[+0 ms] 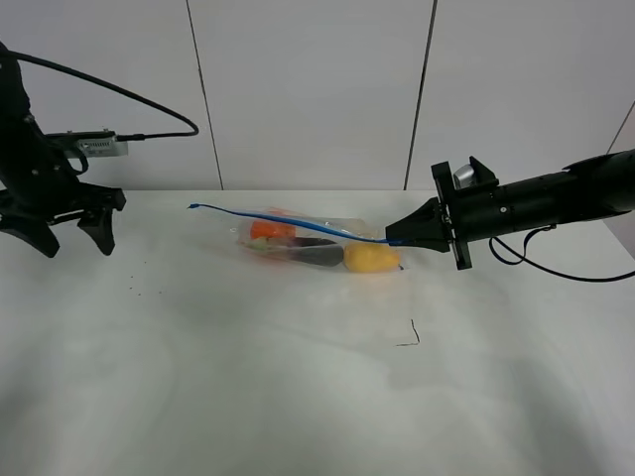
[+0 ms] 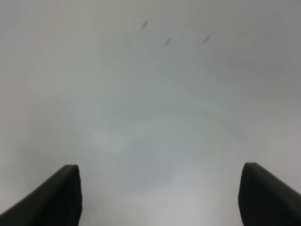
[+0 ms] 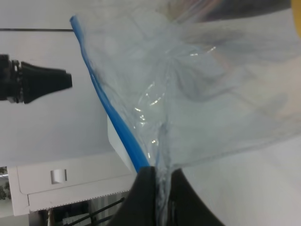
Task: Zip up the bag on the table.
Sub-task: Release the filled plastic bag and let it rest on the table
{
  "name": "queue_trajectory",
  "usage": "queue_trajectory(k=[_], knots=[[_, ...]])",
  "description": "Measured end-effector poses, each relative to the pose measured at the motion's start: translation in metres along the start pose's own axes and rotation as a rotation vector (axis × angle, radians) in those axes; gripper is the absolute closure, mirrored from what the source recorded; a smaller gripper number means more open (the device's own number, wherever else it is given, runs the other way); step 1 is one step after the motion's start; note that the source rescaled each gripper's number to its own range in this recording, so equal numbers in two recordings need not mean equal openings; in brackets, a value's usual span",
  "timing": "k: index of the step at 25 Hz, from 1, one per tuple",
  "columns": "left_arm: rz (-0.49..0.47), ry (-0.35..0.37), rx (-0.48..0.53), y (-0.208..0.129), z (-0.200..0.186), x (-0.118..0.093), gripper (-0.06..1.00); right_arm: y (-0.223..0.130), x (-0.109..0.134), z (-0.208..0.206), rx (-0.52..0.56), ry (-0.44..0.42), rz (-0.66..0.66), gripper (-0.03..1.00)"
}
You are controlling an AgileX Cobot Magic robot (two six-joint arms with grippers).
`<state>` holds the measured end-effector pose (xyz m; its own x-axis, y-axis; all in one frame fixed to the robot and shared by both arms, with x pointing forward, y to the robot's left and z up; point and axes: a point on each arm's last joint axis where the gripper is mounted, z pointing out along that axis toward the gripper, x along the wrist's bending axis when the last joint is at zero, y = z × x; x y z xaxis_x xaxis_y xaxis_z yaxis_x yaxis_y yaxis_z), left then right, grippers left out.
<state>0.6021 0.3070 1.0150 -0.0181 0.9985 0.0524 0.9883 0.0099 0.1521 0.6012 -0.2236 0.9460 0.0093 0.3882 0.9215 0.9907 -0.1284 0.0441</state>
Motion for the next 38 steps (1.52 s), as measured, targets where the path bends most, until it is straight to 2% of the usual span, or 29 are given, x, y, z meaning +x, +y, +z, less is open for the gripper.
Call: queue_trajectory(k=[8, 15, 18, 25, 32, 38], knots=[[0.005, 0.023, 0.084, -0.008, -0.001, 0.002, 0.04, 0.000, 0.000, 0.000, 0.000, 0.000, 0.000, 0.97], [0.006, 0.027, 0.084, -0.016, -0.005, 0.003, 0.04, 0.000, 0.000, 0.000, 0.000, 0.000, 0.000, 0.97], [0.006, 0.028, 0.081, -0.034, -0.015, 0.004, 0.04, 0.000, 0.000, 0.000, 0.000, 0.000, 0.000, 0.97], [0.003, 0.027, 0.047, -0.109, -0.046, 0.006, 0.04, 0.000, 0.000, 0.000, 0.000, 0.000, 0.000, 0.97], [-0.006, 0.023, -0.095, -0.190, -0.072, 0.008, 0.04, 0.000, 0.000, 0.000, -0.001, -0.001, 0.000, 0.97], [-0.016, 0.017, -0.379, -0.244, -0.086, 0.008, 0.04, 0.000, 0.000, 0.000, -0.001, -0.001, 0.000, 0.97]])
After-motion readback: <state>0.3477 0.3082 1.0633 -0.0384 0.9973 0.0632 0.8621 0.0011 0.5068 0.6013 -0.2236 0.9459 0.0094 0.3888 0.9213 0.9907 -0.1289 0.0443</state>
